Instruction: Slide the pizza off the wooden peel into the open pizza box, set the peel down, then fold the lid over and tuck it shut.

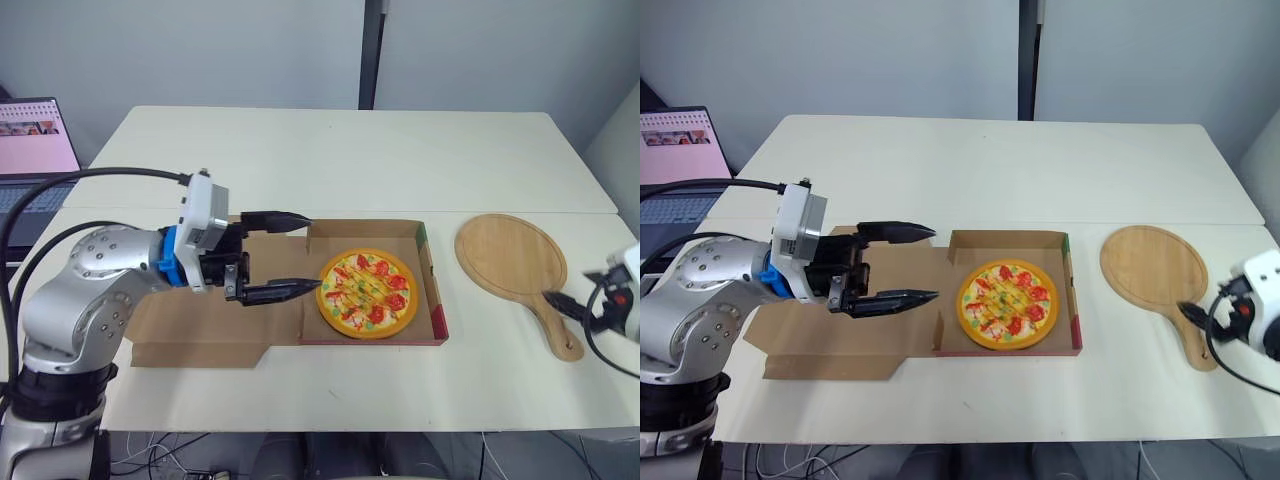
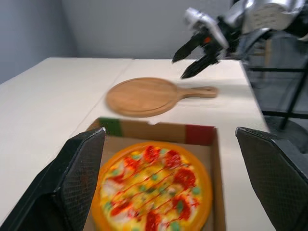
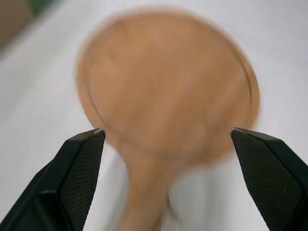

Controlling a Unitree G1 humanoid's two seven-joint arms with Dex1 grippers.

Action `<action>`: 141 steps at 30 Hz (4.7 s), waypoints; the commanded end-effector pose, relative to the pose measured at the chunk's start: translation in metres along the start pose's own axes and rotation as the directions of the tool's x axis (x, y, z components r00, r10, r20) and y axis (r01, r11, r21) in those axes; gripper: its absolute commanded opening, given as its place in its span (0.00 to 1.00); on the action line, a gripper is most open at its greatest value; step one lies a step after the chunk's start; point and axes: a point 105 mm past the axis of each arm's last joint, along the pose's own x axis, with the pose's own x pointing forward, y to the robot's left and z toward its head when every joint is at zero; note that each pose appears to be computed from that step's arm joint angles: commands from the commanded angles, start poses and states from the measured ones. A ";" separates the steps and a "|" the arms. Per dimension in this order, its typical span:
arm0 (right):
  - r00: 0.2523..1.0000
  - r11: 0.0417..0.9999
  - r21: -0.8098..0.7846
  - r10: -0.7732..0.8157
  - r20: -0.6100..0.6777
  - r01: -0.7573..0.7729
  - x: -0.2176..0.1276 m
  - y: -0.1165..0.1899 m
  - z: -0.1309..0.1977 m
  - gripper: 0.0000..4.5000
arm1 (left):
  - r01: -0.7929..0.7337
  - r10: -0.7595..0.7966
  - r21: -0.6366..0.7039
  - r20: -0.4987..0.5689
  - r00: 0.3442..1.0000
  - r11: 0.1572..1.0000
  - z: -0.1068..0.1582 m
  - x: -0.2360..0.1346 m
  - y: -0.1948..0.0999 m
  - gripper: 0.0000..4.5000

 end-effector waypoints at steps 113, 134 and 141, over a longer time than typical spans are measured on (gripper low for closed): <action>0.516 0.467 -0.563 0.853 0.080 -0.683 0.047 0.135 0.147 1.00 | -0.252 0.929 -0.932 -0.314 0.196 -0.262 -0.138 -0.132 -0.060 0.00; 0.931 0.776 -0.561 0.365 0.026 -0.289 0.154 0.066 0.121 0.64 | -0.600 0.777 -0.611 0.040 0.628 0.516 -0.004 -0.112 -0.009 0.00; 0.937 0.706 -0.635 0.338 -0.088 -0.314 0.179 0.062 0.103 0.05 | -0.592 0.692 -0.474 0.050 0.720 0.651 0.015 -0.097 -0.007 0.00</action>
